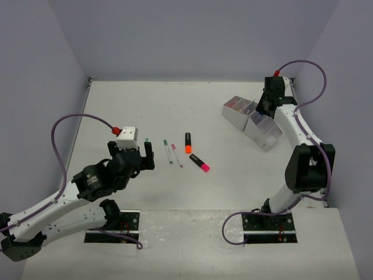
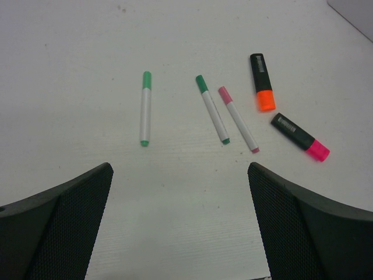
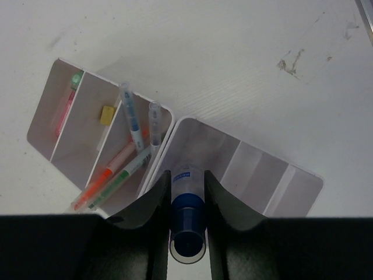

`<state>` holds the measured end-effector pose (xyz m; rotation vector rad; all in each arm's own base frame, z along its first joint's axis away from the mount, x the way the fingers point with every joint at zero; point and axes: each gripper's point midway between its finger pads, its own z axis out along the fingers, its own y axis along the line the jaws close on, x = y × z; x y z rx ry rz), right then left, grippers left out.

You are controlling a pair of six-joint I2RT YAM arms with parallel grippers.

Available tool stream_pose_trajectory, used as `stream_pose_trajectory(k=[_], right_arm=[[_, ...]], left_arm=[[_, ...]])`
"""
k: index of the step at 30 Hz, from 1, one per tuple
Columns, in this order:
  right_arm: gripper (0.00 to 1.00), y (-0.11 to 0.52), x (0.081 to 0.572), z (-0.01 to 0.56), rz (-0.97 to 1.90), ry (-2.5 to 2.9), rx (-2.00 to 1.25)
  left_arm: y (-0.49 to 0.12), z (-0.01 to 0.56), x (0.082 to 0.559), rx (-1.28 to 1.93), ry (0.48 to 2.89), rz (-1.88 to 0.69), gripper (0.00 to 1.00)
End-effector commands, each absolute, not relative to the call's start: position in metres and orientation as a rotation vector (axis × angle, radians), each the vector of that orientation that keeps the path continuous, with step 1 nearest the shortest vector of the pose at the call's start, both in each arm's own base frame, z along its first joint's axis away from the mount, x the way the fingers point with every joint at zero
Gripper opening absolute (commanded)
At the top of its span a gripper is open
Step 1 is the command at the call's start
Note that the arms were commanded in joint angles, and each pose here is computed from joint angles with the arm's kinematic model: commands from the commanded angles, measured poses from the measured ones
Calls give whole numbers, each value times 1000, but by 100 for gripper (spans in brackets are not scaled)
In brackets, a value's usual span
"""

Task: Sort the stationery into containers
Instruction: Place the stationery in the storage box.

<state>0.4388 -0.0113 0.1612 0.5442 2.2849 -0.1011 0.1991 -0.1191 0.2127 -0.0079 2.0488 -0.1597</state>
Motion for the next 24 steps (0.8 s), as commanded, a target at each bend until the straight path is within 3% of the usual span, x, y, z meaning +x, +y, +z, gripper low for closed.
stream_pose_trajectory(k=[1,3,15,19,24], right_arm=[[47,-11,445,175,-74,2240,565],[55,-11,444,179,-73,2238,567],[60,-1,425,232,-4,2154,513],[60,42,401,269,87,2085,320],[61,124,369,267,291,2109,16]], left_arm=[[-119,217,202,-14,2025,-159,100],[-119,217,202,-15,2026,-158,100],[-120,214,204,-48,2047,-139,100],[-126,211,206,-126,2073,-157,100],[-144,197,212,-194,2111,-177,100]])
